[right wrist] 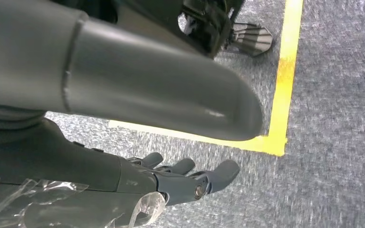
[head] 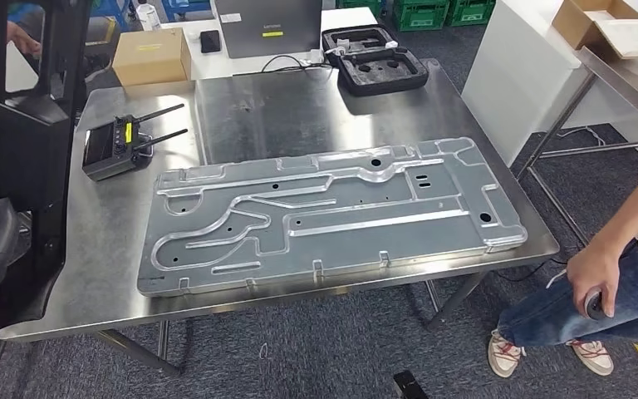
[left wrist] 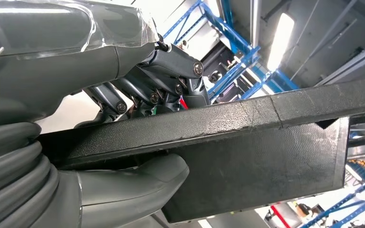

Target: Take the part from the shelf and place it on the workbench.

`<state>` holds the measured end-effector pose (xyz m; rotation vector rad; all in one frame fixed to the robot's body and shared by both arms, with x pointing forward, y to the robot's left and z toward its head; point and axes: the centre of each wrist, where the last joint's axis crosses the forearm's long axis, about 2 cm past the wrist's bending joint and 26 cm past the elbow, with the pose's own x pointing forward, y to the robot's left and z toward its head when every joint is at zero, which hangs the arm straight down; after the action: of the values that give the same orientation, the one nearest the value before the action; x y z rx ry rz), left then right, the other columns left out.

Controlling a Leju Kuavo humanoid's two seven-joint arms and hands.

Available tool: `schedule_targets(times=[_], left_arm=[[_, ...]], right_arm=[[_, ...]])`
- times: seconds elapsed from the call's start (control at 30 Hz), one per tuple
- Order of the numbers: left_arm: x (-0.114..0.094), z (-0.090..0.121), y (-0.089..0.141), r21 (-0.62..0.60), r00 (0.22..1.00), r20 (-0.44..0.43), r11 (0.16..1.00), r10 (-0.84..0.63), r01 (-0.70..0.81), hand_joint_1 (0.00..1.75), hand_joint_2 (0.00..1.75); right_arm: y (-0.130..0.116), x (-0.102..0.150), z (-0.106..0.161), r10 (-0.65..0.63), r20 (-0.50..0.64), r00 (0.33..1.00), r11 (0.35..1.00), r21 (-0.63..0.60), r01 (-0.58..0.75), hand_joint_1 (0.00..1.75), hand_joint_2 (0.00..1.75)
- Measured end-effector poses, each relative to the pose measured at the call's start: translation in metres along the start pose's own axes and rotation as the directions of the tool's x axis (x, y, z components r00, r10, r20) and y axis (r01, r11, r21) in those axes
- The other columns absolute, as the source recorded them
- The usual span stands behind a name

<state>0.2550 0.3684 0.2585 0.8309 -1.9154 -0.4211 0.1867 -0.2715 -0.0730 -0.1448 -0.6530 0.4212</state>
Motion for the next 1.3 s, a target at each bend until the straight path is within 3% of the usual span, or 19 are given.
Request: schedule_targets(times=[0.9,1.1,1.2,1.3], left_arm=[[0.005,-0.003,-0.011,-0.059,0.999,0.037,0.998,-0.014,0.016,1.75,1.75],[0.009,-0.008,-0.021,-0.003,0.950,0.168,0.963,-0.264,0.269,1.75,1.75],[0.014,-0.012,-0.030,0.007,0.854,0.250,0.882,-0.457,0.471,1.75,1.75],[0.022,-0.018,-0.039,0.061,0.704,0.342,0.763,-0.622,0.644,1.75,1.75]], right_arm=[[0.004,0.000,0.001,-0.004,-0.003,1.000,1.000,0.007,0.004,0.00,0.00],[0.003,0.005,-0.001,0.015,-0.001,1.000,1.000,0.012,-0.015,0.00,0.00],[0.004,0.012,-0.002,0.032,0.009,0.999,0.999,0.022,-0.032,0.00,0.00],[0.007,0.019,-0.003,0.047,0.020,0.999,0.998,0.037,-0.048,0.00,0.00]])
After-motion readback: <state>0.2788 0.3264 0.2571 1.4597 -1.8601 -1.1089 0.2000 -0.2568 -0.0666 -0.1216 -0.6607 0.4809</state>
